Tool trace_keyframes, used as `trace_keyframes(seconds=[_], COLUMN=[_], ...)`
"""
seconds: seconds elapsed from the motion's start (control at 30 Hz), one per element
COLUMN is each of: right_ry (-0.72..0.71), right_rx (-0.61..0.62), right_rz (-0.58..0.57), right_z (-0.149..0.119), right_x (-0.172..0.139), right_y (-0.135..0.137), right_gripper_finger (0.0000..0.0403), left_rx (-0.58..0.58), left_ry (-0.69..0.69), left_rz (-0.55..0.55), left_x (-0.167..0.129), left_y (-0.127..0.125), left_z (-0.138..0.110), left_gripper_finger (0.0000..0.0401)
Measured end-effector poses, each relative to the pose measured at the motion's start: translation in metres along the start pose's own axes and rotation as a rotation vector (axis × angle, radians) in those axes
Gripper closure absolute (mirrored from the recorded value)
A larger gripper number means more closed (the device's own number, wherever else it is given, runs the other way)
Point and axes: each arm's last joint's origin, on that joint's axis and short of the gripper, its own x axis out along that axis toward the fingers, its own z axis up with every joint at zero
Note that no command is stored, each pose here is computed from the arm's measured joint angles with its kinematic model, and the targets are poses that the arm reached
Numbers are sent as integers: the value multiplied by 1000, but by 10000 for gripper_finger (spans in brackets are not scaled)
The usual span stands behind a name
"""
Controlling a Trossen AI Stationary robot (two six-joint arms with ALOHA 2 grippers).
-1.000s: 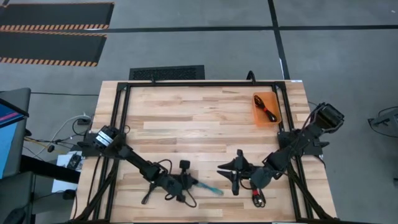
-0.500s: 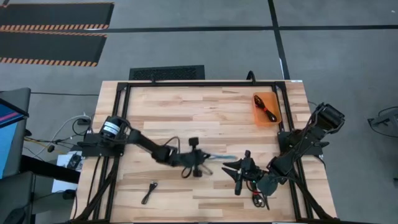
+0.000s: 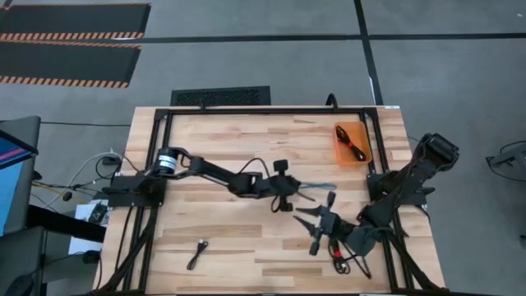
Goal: Pick and place USB-C Cables
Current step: Put the black and blue charger cable into the orange bin
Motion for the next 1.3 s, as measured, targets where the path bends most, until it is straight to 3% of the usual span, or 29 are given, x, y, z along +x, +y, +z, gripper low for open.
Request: trace_keyframes(seconds=[0.33,0.47,0.63,1.03,1.3], right_ry=[37,50,60,88,130], right_rx=[-128,-151,-184,-271,-269], right_rz=[-105,-110,-110,-103,-125], right_z=[22,27,33,36,30], right_x=[-29,-34,-41,-52,-58], right_y=[-44,-59,-74,-98,-118], right_gripper_finger=[285,285,285,285,285], left_rx=[52,159,418,1119,1320], left_ry=[-120,-110,-62,-21,-133], left_rz=[178,257,362,417,461], left_x=[19,34,46,116,137], left_y=[60,83,105,117,127], left_z=[32,38,55,57,68], left_gripper_finger=[401,401,401,401,401])
